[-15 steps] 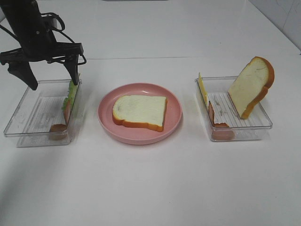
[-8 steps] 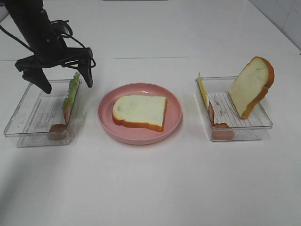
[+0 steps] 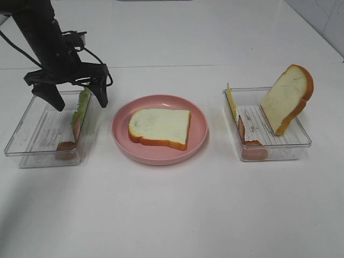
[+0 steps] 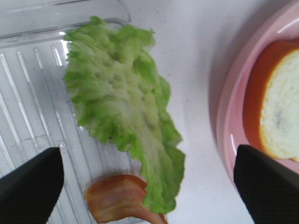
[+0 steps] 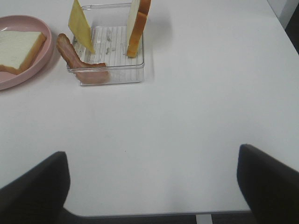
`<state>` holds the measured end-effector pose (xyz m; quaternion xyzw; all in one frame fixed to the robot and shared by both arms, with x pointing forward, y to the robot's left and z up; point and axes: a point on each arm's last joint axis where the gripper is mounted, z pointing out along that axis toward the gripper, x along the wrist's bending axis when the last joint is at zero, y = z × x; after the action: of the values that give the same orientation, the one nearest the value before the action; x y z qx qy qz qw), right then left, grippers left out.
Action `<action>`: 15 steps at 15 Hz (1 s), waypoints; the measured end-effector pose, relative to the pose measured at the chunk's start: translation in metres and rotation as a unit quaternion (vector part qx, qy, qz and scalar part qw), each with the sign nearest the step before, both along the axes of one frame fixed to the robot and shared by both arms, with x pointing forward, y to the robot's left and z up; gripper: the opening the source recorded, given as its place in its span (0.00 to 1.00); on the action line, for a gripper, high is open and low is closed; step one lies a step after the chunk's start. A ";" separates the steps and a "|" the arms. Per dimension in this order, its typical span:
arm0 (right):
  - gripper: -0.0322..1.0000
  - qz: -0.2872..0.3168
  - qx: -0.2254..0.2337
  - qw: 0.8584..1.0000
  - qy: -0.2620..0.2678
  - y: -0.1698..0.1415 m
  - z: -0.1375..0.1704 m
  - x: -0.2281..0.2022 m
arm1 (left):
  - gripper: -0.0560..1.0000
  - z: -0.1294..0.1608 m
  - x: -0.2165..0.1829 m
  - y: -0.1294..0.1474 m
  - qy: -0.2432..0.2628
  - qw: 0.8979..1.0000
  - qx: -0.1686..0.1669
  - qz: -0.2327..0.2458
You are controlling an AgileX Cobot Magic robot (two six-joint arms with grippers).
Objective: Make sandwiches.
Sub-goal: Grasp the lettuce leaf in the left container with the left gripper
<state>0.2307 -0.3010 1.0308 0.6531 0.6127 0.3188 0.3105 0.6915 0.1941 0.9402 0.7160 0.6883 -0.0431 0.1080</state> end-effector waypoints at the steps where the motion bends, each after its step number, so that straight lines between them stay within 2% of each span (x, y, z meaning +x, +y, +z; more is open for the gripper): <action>1: 0.94 0.000 0.000 1.000 0.000 0.000 0.000 0.000 | 0.89 0.000 0.000 0.001 0.000 1.000 0.006 0.004; 3: 0.94 0.000 0.000 1.000 0.000 0.000 0.000 0.000 | 0.87 -0.001 0.001 0.005 0.001 0.999 0.026 0.027; 5: 0.94 0.000 0.000 1.000 0.000 0.000 0.000 0.000 | 0.86 -0.001 0.001 0.008 -0.001 0.999 0.040 0.030; 7: 0.94 0.000 0.000 1.000 0.000 0.000 0.000 0.000 | 0.72 -0.001 0.001 0.008 0.000 0.999 0.041 0.033; 11: 0.94 0.000 0.000 1.000 0.000 0.000 0.000 0.000 | 0.34 -0.001 0.004 0.007 -0.018 0.998 0.037 0.036; 15: 0.94 0.000 0.000 1.000 0.000 0.000 0.000 0.000 | 0.08 0.000 0.010 0.006 -0.051 0.997 0.030 0.041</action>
<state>0.2307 -0.3010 1.0308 0.6531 0.6127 0.3188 0.3105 0.7019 0.2006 0.9407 0.6912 0.7119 0.0187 0.1226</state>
